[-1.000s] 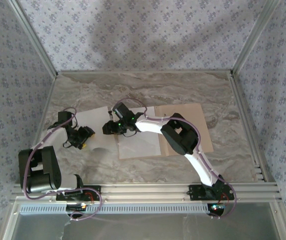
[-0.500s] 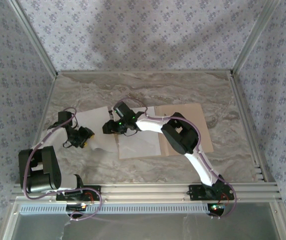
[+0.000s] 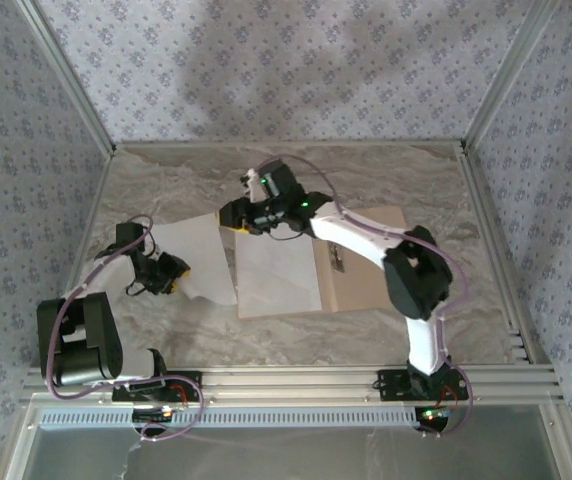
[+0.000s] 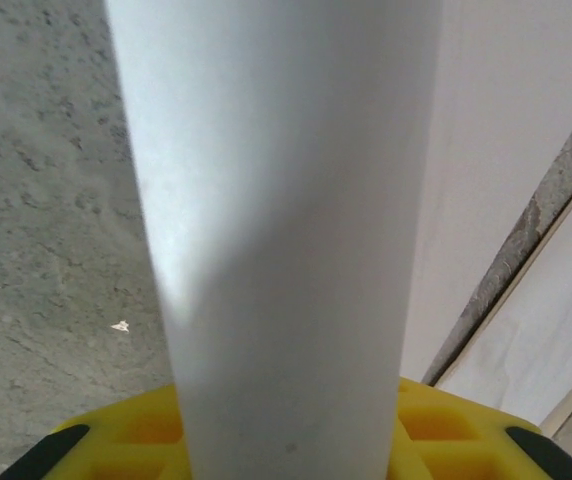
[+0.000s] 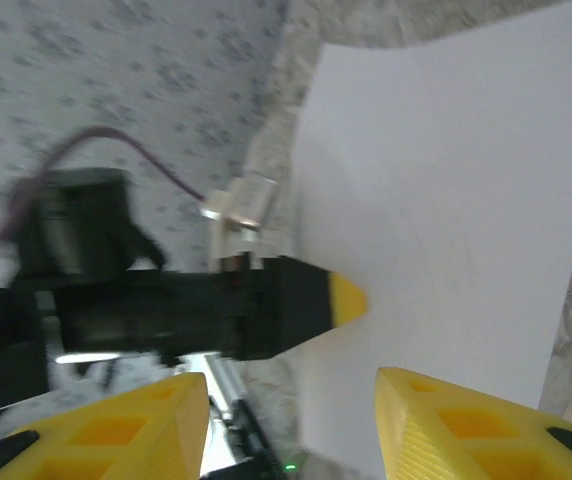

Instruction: Put the files into the folder

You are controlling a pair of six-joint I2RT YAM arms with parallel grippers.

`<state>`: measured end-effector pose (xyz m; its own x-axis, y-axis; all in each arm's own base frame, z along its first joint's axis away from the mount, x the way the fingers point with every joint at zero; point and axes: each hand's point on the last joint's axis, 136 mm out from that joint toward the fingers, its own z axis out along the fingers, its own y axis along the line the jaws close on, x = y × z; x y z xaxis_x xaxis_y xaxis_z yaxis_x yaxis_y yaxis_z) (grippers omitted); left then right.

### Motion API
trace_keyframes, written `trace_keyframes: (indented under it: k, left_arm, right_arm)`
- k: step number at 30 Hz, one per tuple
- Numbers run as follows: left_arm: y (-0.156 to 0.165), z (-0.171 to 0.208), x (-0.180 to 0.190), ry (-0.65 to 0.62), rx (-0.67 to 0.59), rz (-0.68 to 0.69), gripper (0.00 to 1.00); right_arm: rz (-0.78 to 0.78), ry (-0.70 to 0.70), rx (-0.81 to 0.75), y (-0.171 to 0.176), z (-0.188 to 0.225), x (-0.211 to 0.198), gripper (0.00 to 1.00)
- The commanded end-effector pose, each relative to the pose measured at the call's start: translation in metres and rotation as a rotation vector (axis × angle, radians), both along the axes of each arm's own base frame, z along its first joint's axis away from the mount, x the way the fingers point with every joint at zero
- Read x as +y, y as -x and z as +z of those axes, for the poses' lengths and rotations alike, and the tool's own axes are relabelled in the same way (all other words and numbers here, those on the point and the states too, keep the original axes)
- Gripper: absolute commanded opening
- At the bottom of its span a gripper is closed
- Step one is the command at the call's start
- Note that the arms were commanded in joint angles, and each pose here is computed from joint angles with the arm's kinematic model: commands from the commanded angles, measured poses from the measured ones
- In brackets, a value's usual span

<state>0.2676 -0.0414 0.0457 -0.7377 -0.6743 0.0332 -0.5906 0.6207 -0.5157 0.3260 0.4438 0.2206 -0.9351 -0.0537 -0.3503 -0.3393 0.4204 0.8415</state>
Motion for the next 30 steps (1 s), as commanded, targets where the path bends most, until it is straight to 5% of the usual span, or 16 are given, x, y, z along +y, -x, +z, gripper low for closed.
trace_keyframes:
  k: [1,13,26,30]
  left_arm:
    - [-0.002,0.017,-0.01,0.054,-0.034,-0.017,0.32]
    - [-0.005,0.061,-0.031,0.207,-0.109,-0.016,0.28]
    - [-0.009,0.152,-0.077,0.293,-0.25,-0.119,0.28]
    - [-0.016,0.185,-0.096,0.308,-0.304,-0.156,0.28]
  right_arm:
    - [-0.024,-0.088,0.11,0.011,0.014,-0.021,0.5]
    - [-0.173,-0.4,0.287,0.029,0.049,-0.104,0.53]
    - [-0.28,-0.793,0.484,0.047,0.055,-0.162,0.67]
    - [-0.272,-0.793,0.511,0.057,0.053,-0.165,0.7]
